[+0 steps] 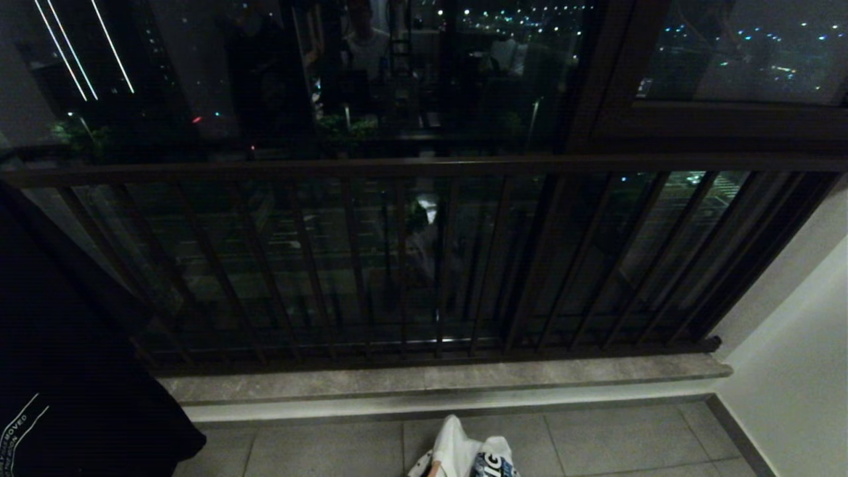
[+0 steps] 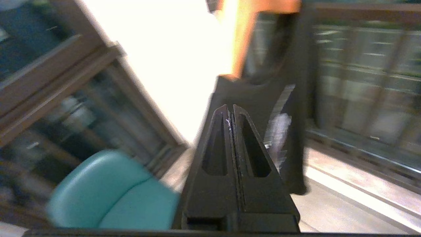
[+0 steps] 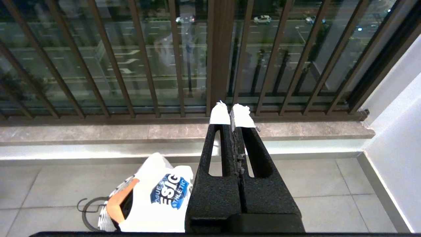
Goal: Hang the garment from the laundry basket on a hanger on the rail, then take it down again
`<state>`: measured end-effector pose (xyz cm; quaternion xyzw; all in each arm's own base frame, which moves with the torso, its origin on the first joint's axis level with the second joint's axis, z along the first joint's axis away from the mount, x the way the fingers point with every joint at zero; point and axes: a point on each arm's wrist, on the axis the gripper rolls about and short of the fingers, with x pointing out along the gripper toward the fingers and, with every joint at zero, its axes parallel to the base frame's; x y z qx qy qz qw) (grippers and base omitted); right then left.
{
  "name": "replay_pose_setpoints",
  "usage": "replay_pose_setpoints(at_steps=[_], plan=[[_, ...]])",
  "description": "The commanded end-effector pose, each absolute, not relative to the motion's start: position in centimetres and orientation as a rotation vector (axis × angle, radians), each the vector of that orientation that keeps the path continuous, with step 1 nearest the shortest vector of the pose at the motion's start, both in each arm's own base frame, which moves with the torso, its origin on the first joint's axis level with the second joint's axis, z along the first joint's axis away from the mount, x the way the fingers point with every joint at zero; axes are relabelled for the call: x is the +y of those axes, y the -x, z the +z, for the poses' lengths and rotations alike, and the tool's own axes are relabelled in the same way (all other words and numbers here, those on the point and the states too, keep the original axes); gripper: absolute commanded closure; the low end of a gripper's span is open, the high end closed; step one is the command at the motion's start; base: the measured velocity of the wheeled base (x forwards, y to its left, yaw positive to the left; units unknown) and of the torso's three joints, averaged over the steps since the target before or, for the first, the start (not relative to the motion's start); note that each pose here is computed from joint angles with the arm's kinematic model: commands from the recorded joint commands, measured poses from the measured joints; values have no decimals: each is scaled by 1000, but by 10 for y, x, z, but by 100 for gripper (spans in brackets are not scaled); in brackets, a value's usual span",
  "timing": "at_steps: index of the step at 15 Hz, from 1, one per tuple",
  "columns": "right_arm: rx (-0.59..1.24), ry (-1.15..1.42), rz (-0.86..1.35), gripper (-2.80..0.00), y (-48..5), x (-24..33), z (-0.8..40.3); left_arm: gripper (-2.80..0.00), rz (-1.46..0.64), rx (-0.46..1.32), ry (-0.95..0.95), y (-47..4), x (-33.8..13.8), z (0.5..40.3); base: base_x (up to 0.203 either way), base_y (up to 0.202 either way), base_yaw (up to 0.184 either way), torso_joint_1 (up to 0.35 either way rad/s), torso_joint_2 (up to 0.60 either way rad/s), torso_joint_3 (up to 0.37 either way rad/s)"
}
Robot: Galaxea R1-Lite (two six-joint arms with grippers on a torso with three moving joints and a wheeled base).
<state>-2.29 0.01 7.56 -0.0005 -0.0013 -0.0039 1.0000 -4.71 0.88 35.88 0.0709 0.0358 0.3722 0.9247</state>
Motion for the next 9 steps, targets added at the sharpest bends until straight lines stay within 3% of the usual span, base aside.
replay_pose_setpoints(at_steps=[1, 5, 6, 9], plan=[[-3, 2, -8, 0, 23, 0, 76, 0, 775, 90, -150, 43, 9, 360, 0, 0, 0, 0, 0, 0], [-3, 2, -8, 0, 23, 0, 76, 0, 822, 63, -140, 42, 10, 371, 0, 0, 0, 0, 0, 0], [-3, 2, -8, 0, 23, 0, 76, -280, 825, 59, -136, 41, 11, 374, 0, 0, 0, 0, 0, 0], [-3, 2, -8, 0, 23, 0, 76, -280, 855, 61, -136, 40, 11, 375, 0, 0, 0, 0, 0, 0]])
